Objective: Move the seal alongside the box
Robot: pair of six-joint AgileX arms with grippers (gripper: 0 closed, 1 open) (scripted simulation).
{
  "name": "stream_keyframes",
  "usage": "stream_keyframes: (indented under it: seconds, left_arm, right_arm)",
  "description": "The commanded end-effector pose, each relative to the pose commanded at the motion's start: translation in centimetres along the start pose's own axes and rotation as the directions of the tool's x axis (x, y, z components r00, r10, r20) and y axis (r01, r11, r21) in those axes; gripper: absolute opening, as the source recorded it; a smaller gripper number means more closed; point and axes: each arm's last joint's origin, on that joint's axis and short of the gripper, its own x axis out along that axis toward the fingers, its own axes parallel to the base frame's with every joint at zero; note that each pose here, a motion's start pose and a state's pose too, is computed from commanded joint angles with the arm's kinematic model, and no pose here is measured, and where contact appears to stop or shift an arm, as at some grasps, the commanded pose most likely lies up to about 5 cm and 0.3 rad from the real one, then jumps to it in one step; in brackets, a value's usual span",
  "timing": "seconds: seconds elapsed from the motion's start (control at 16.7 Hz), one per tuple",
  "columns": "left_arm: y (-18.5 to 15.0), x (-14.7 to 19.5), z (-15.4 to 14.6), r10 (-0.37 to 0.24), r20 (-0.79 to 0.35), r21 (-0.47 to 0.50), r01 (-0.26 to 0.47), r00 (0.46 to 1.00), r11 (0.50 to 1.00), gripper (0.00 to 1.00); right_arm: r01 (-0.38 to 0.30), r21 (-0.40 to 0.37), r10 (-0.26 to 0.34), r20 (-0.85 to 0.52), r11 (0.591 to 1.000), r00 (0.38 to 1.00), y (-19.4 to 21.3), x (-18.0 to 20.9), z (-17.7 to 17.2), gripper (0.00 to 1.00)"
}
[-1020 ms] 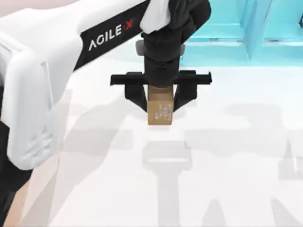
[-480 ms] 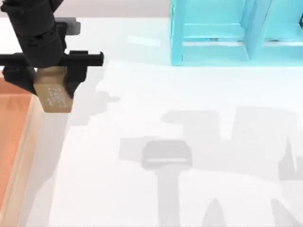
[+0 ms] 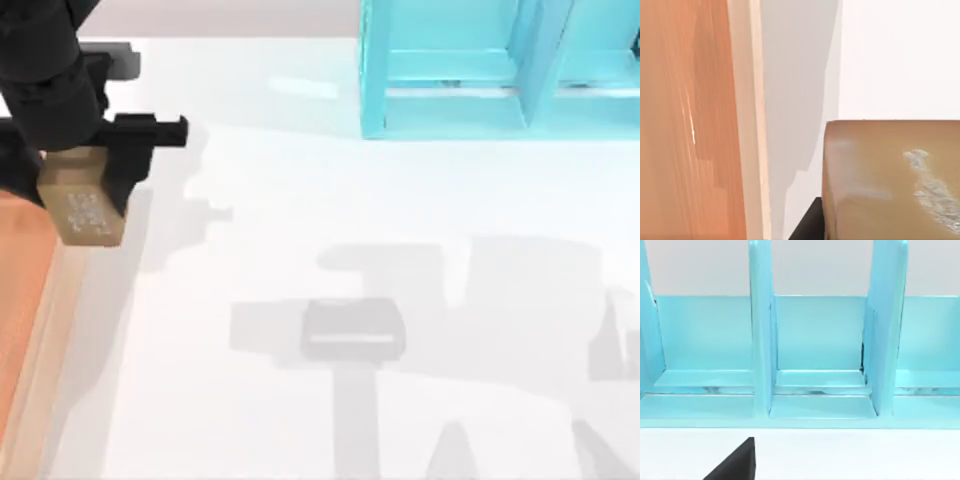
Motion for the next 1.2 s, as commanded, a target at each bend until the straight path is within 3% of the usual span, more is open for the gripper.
stream_keyframes:
  seconds: [0.48, 0.72, 1.2]
  left_arm:
    - [0.2, 6.1, -0.1, -0.001, 0.001, -0.005, 0.001, 1.0, 1.0, 0.0]
    - [0.2, 6.4, -0.1, -0.002, 0.0, -0.006, 0.002, 1.0, 1.0, 0.0]
    - [0.2, 6.4, -0.1, -0.002, 0.0, -0.006, 0.002, 1.0, 1.0, 0.6]
  right_arm:
    - [0.0, 0.0, 0.0, 0.0, 1.0, 1.0, 0.0, 0.0, 0.0, 1.0]
    - [0.0, 0.0, 0.0, 0.0, 1.0, 1.0, 0.0, 0.0, 0.0, 1.0]
    - [0.0, 0.0, 0.0, 0.0, 1.0, 1.0, 0.0, 0.0, 0.0, 1.0]
